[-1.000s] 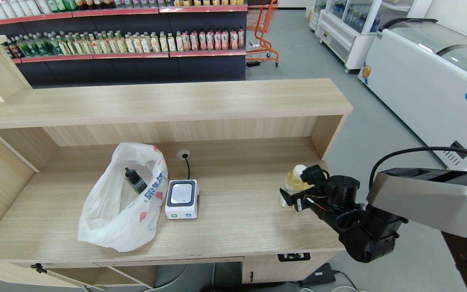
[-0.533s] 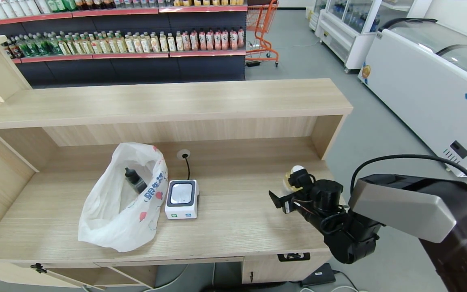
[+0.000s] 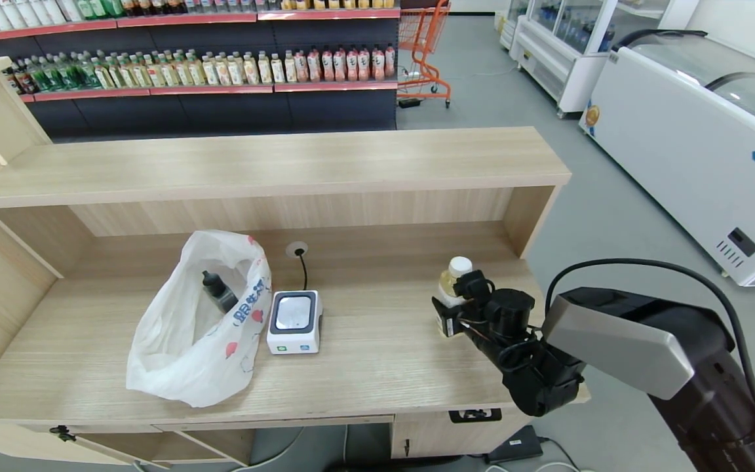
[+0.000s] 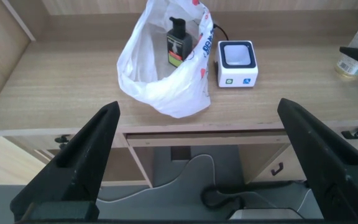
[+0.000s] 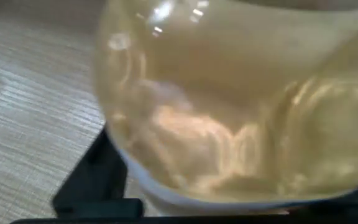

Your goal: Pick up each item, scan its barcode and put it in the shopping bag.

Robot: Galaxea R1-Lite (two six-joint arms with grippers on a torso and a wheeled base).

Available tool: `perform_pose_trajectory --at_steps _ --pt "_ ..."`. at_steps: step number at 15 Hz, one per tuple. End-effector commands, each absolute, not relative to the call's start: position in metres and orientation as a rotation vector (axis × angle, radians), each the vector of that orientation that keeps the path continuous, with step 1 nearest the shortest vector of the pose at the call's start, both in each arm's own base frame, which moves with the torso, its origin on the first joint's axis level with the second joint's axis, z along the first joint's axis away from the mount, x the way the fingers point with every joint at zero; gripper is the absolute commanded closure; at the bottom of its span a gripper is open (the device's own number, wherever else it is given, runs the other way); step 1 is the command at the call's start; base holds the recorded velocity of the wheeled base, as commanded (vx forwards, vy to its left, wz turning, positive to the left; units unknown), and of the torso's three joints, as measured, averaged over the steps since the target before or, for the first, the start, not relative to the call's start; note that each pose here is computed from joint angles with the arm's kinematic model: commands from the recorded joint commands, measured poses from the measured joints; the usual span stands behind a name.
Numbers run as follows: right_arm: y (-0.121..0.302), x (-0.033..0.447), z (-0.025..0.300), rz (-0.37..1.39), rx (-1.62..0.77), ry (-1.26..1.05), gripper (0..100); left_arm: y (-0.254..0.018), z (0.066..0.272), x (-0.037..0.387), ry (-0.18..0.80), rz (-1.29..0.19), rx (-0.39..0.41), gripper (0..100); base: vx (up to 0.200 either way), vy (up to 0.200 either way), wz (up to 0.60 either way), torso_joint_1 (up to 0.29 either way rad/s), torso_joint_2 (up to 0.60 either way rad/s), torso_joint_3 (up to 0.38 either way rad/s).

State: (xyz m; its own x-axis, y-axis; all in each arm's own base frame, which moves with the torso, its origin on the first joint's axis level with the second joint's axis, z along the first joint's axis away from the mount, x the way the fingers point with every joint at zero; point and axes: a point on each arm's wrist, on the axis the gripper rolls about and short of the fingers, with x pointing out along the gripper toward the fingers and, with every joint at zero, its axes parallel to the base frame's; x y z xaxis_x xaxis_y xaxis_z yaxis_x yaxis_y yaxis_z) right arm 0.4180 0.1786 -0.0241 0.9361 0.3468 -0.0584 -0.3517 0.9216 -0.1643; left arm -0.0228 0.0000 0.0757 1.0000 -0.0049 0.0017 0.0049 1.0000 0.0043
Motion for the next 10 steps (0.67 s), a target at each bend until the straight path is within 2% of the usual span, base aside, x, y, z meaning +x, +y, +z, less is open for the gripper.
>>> perform_pose_trajectory --at_steps 1,4,8,10 --pt "0.177 0.420 -0.021 0.354 -0.171 0.016 100 0.000 0.076 -0.023 0.000 -0.005 0.005 0 0.000 0.000 0.00 0.000 0.00 0.000" --pt "0.177 0.420 -0.018 0.353 -0.175 0.005 100 0.000 0.076 -0.023 -0.002 -0.005 0.005 0 0.000 0.000 0.00 0.000 0.00 0.000" --pt "0.170 0.405 -0.030 0.359 -0.239 0.065 100 0.000 0.076 -0.023 -0.002 -0.005 0.003 0 0.000 0.000 0.00 0.000 0.00 0.000" --pt "0.159 0.395 -0.006 0.341 -0.165 0.070 100 0.000 0.076 -0.023 -0.002 -0.005 0.005 0 0.000 0.000 0.00 0.000 0.00 0.000"
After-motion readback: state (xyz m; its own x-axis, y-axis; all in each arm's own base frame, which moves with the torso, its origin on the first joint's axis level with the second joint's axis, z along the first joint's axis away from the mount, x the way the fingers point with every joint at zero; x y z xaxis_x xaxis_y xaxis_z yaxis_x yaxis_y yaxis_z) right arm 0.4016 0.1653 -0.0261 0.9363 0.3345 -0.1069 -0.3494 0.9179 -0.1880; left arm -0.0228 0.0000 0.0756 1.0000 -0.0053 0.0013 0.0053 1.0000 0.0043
